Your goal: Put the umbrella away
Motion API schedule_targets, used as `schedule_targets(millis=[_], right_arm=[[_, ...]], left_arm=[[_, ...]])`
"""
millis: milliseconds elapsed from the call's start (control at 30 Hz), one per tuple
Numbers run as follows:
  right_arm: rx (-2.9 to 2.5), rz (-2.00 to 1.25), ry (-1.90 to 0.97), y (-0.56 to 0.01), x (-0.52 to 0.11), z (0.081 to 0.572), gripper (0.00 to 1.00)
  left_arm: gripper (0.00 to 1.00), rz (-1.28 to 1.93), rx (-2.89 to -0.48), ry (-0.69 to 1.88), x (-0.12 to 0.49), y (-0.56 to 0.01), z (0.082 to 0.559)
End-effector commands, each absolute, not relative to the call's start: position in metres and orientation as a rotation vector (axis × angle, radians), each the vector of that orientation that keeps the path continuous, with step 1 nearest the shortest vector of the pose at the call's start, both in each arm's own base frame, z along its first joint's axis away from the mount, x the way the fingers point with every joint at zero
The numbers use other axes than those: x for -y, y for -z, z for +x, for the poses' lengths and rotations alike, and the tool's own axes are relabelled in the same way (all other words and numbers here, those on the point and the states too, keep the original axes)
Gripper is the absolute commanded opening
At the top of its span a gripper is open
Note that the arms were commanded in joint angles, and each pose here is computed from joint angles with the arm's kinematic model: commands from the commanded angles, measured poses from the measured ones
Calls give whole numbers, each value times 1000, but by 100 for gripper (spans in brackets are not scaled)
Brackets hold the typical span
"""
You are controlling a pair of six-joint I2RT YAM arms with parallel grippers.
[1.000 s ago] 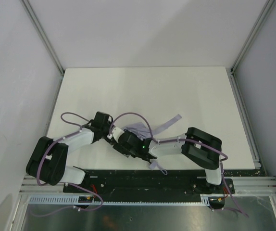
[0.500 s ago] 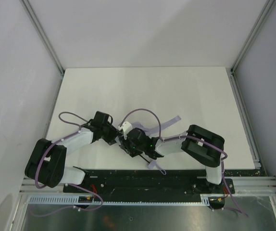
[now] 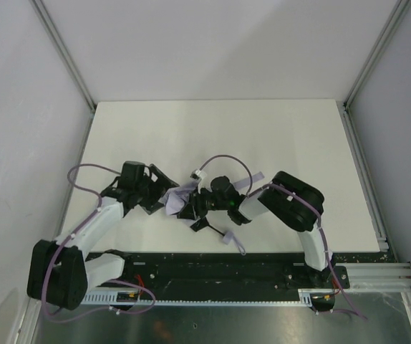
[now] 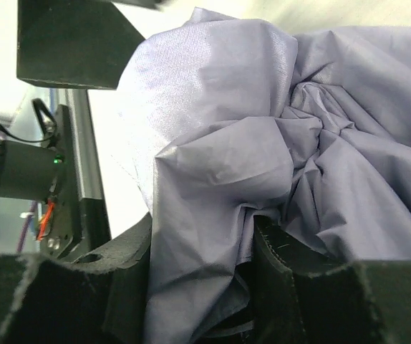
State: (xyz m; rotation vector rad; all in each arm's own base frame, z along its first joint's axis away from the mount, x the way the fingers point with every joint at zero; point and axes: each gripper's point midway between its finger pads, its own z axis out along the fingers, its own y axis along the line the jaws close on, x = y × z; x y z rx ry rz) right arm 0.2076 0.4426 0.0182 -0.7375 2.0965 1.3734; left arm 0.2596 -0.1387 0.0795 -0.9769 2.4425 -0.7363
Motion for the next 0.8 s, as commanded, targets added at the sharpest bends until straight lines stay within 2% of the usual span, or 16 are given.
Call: schedule_targets(millis=[0,133,367,567,667,767], right_arm=[[-2815,-607,-1265,103,-358,118,0],[-2803,-542,-1317,100,-364,123,0],[-2779,-496,-1347,93,-364,136,0],[-2752,-496,-1353,84,-365,143,0],[-2741,-501,-1357,81,-367,143,0],[-2717,-519,-1360,76,-371,144,0]], left_arm=[[100,-961,-2437,832,140,-85,244],[99,-1054,-2474,899,146,-75,228],[99,-1058,-2490,885,150,-70,232],[97,-1133,-2544,812,158,-33,219],[84,-1149,-2538,787,158,-15,223],[63,-1141,-2528,698,149,1,225]])
